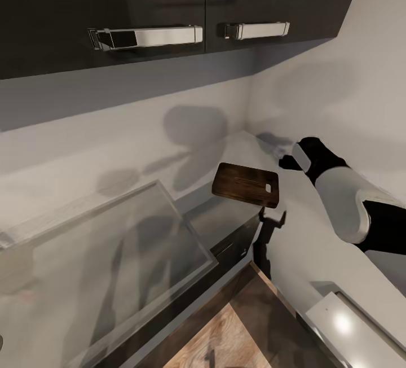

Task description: In the kitchen, take the Vidalia onion out of the sink, dice it on the chopping board with the paring knife, put the diced onion into the bowl on the countertop, then place both the paring knife and the chopping board into the sink.

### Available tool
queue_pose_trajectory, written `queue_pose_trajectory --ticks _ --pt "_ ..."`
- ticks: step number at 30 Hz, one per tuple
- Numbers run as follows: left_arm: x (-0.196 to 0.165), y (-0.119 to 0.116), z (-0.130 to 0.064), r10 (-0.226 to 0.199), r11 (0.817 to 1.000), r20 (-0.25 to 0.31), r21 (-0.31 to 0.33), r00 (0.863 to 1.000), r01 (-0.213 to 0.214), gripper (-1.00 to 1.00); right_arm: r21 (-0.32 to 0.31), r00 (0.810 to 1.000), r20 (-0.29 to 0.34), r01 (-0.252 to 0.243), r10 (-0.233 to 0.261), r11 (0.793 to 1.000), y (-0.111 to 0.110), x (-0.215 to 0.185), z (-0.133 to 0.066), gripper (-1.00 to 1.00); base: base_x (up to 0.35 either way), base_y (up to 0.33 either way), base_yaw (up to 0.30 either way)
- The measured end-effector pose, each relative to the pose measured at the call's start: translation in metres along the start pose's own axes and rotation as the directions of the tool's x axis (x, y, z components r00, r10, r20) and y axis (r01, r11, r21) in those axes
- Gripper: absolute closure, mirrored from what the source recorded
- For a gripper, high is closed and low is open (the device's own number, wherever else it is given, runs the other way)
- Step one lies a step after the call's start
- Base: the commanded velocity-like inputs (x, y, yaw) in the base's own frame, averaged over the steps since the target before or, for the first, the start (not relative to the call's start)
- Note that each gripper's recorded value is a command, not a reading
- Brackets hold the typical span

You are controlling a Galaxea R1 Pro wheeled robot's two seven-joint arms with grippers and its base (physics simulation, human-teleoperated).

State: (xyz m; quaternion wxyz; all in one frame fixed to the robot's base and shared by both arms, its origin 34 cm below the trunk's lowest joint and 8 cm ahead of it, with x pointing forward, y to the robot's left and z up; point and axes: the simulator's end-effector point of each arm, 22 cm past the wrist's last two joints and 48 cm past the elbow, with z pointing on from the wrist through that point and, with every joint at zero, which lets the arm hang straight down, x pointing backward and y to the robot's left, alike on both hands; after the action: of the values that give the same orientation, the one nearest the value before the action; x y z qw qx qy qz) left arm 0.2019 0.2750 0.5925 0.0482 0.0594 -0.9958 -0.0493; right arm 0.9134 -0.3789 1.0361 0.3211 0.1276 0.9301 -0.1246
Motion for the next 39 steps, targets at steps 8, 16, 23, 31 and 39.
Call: queue_pose_trajectory --ticks 8,16,23,31,39 --pt "0.000 0.000 0.000 0.000 1.000 0.000 0.000 1.000 0.000 -1.00 -0.001 1.000 -0.005 0.003 -0.003 1.000 0.003 0.016 0.011 -1.00 0.000 0.000 0.000" --pt "0.000 0.000 0.000 0.000 1.000 0.000 0.000 1.000 0.000 -1.00 0.008 1.000 -0.013 0.004 -0.004 1.000 -0.001 0.033 0.023 -1.00 0.000 0.000 0.000" --pt "0.000 0.000 0.000 0.000 1.000 0.000 0.000 1.000 0.000 -1.00 0.011 1.000 -0.013 0.003 -0.003 1.000 -0.002 0.034 0.023 -1.00 0.000 0.000 0.000" --pt "0.001 0.000 0.000 0.000 1.000 -0.002 0.000 1.000 0.000 -1.00 0.011 1.000 -0.016 0.004 -0.004 1.000 -0.002 0.035 0.025 -1.00 0.000 0.000 0.000" --pt "0.005 0.000 0.002 0.001 1.000 -0.013 -0.001 1.000 -0.001 -1.00 0.009 1.000 -0.028 0.008 -0.008 1.000 0.001 0.041 0.031 -1.00 0.000 0.000 0.000"
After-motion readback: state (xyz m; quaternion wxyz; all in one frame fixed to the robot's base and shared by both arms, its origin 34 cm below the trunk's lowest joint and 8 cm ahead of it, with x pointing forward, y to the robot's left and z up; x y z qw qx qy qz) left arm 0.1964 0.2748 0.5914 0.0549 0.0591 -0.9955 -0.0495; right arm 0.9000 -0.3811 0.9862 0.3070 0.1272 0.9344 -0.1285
